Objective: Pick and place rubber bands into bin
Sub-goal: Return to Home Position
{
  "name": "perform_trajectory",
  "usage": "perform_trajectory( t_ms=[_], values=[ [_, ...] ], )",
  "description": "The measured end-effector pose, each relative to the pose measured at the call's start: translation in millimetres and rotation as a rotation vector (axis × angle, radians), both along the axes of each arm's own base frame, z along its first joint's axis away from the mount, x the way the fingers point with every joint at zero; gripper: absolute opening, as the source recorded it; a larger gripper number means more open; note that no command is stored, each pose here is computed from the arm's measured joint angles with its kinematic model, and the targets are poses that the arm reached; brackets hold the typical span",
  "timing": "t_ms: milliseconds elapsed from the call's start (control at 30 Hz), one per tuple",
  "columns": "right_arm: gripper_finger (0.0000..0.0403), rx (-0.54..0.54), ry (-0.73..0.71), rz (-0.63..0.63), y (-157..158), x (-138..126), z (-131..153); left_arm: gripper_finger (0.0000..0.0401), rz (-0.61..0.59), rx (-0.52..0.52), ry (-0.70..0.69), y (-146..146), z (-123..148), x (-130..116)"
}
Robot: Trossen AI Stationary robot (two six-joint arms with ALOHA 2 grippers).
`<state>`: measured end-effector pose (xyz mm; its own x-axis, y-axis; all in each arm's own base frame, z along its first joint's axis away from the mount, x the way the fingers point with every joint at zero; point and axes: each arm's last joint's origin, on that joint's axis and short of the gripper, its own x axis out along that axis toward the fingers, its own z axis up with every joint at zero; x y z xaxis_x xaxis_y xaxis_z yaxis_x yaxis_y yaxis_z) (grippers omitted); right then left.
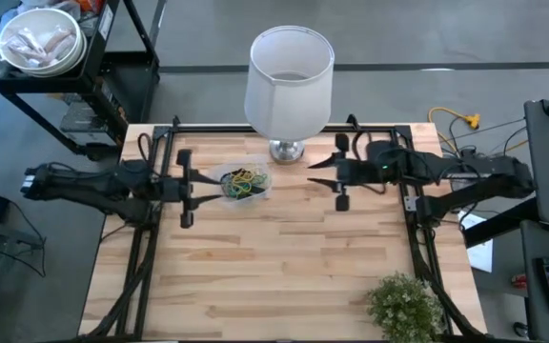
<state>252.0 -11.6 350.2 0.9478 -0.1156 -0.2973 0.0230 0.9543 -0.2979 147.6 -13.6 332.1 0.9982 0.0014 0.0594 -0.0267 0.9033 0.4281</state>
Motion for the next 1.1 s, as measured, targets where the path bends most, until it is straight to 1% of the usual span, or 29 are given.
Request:
perform_trajectory(
  t_ms=[133, 200, 300, 433, 533, 700, 833, 900, 933, 1000, 1100],
  values=[
    [0.0128, 0.035, -0.092, 0.081, -9.1, -23.7, -13.1, 0.0118, -0.004, -0.006, -0.003, 4.2, -0.3, -9.6],
    [0.0128, 0.040, -0.141, 0.096, -11.9, -35.4, -18.9, 0.0118, 0.004, -0.018, -0.016, 6.3, 0.5, -13.8],
    [0.0128, 0.044, -0.214, 0.100, -13.1, -50.5, -26.5, 0.0118, 0.000, -0.018, 0.027, 9.0, -4.2, -22.5],
    [0.0128, 0.037, -0.261, 0.102, -11.4, -67.1, -38.8, 0.0118, 0.005, -0.016, 0.077, 10.7, -18.8, -27.5],
    [0.0128, 0.036, -0.285, 0.104, -9.8, -77.7, -48.5, 0.0118, -0.011, -0.018, 0.057, 10.5, -32.1, -35.6],
    [0.0128, 0.053, -0.322, 0.105, -8.0, -89.7, -68.2, 0.0118, -0.008, -0.020, -0.014, 11.1, -65.7, -48.8],
    [0.0128, 0.066, -0.348, 0.104, -7.0, -96.7, -78.0, 0.0118, -0.006, -0.024, -0.119, 11.6, -85.5, -62.0],
    [0.0128, 0.069, -0.353, 0.104, -6.6, -99.3, -83.4, 0.0118, -0.006, -0.025, -0.133, 11.8, -98.1, -67.1],
    [0.0128, 0.071, -0.357, 0.104, -6.5, -100.1, -85.6, 0.0118, -0.006, -0.026, -0.159, 11.8, -99.6, -68.3],
    [0.0128, 0.069, -0.371, 0.107, -6.1, -101.3, -90.3, 0.0118, -0.006, -0.024, -0.107, 11.7, -107.3, -63.0],
    [0.0128, 0.065, -0.414, 0.110, -5.9, -102.9, -96.8, 0.0118, -0.005, -0.025, -0.133, 11.6, -99.6, -61.2]
  ],
)
